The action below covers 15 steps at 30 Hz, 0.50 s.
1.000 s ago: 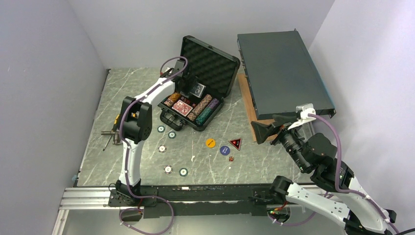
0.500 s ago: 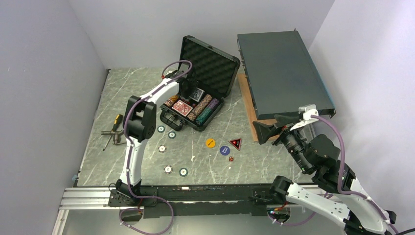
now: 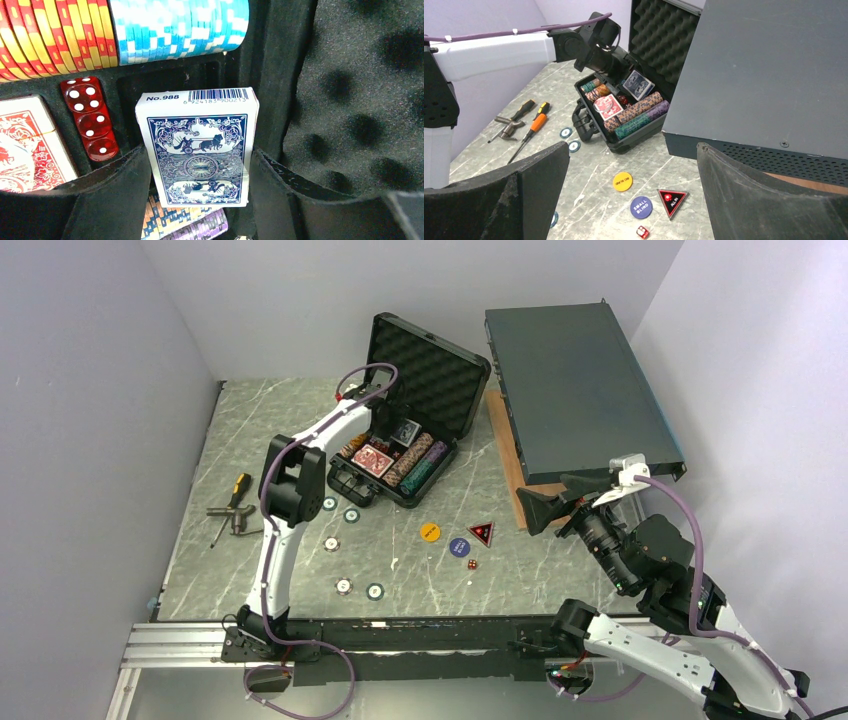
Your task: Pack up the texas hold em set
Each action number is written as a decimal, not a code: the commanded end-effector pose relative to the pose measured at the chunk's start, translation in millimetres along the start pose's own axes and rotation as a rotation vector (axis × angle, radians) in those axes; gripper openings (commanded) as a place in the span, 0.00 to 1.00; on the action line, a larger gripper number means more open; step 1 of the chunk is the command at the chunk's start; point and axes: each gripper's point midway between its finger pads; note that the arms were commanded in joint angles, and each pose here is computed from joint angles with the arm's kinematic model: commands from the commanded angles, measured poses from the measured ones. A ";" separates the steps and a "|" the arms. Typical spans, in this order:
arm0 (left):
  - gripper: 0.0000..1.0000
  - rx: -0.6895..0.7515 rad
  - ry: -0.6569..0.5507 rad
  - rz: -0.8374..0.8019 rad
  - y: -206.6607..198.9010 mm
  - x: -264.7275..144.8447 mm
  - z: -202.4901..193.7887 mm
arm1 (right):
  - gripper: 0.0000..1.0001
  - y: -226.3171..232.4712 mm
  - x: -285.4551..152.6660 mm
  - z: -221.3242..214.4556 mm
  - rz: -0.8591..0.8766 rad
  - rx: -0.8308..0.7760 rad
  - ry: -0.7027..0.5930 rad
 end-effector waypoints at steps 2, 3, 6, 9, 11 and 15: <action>0.14 -0.019 -0.028 -0.014 -12.3 -13.0 3.8 | 1.00 -4.1 -1.0 6.2 -0.016 -0.008 -0.022; 0.15 -0.018 -0.032 -0.009 -11.1 -13.2 4.9 | 1.00 -4.3 -1.2 6.8 -0.017 -0.006 -0.025; 0.15 -0.014 -0.040 0.006 -5.9 -12.2 7.0 | 1.00 -4.4 -1.8 7.0 -0.016 -0.005 -0.025; 0.15 -0.016 -0.038 0.017 -2.7 -10.3 7.9 | 1.00 -4.9 -2.4 6.0 -0.017 -0.005 -0.023; 0.15 -0.010 -0.043 0.016 -3.3 -10.6 11.3 | 1.00 -5.4 -2.7 5.7 -0.019 -0.004 -0.023; 0.15 0.011 -0.070 0.025 -0.8 -14.0 20.7 | 1.00 -6.0 -3.7 6.1 -0.020 -0.002 -0.024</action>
Point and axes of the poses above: each gripper's point midway between its finger pads, its own x axis out along the fingers, its own y axis along the line the jaws close on, z = x × y, and after that the axes turned 9 degrees about -x, right-handed
